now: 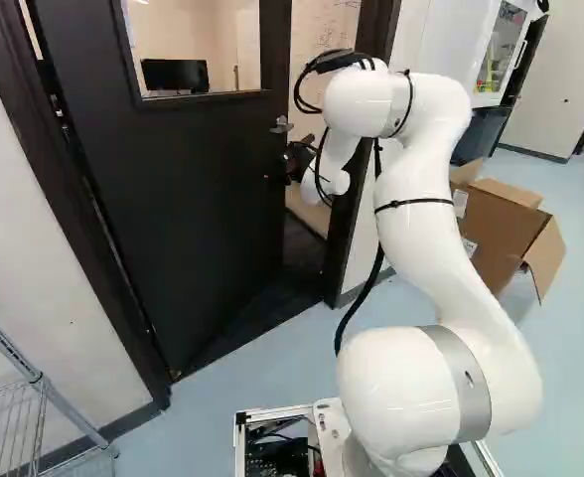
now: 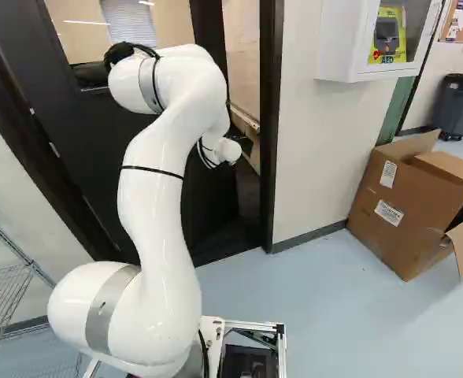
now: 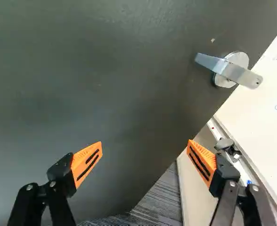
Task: Open the door and move inside
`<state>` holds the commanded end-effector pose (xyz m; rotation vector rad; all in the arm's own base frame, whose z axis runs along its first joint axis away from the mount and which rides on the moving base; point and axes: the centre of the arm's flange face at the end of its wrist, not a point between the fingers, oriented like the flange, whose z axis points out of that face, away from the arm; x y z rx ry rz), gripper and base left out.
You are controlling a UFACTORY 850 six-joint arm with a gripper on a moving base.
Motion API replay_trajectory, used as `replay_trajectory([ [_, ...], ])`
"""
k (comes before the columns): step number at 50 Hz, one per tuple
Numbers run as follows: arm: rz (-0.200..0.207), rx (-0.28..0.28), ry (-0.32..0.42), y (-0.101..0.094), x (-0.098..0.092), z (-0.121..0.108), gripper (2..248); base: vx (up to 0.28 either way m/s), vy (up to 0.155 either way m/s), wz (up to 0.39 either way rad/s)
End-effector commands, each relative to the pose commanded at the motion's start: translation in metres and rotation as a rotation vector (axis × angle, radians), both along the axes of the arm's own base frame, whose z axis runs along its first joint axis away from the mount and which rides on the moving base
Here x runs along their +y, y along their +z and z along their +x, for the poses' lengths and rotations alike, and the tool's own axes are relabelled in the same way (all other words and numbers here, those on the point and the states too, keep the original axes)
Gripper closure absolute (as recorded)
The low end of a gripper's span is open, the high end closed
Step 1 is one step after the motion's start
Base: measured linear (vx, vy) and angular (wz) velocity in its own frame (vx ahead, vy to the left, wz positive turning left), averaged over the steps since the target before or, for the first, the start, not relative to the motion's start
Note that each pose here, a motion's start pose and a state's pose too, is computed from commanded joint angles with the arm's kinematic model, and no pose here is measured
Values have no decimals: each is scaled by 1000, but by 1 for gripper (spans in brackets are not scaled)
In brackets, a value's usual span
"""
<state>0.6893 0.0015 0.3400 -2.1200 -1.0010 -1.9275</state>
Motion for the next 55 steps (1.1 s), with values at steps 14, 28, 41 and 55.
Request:
replay_trajectory([
  [14,3,28,-4,5,0,-28,3,0,0,0],
  [28,17,54,-28,10,-1,-55,3,0,0,0],
  [41,40,74,-71,15,-3,-79,3,0,0,0],
  [55,68,94,-125,20,-6,-106,3,0,0,0],
])
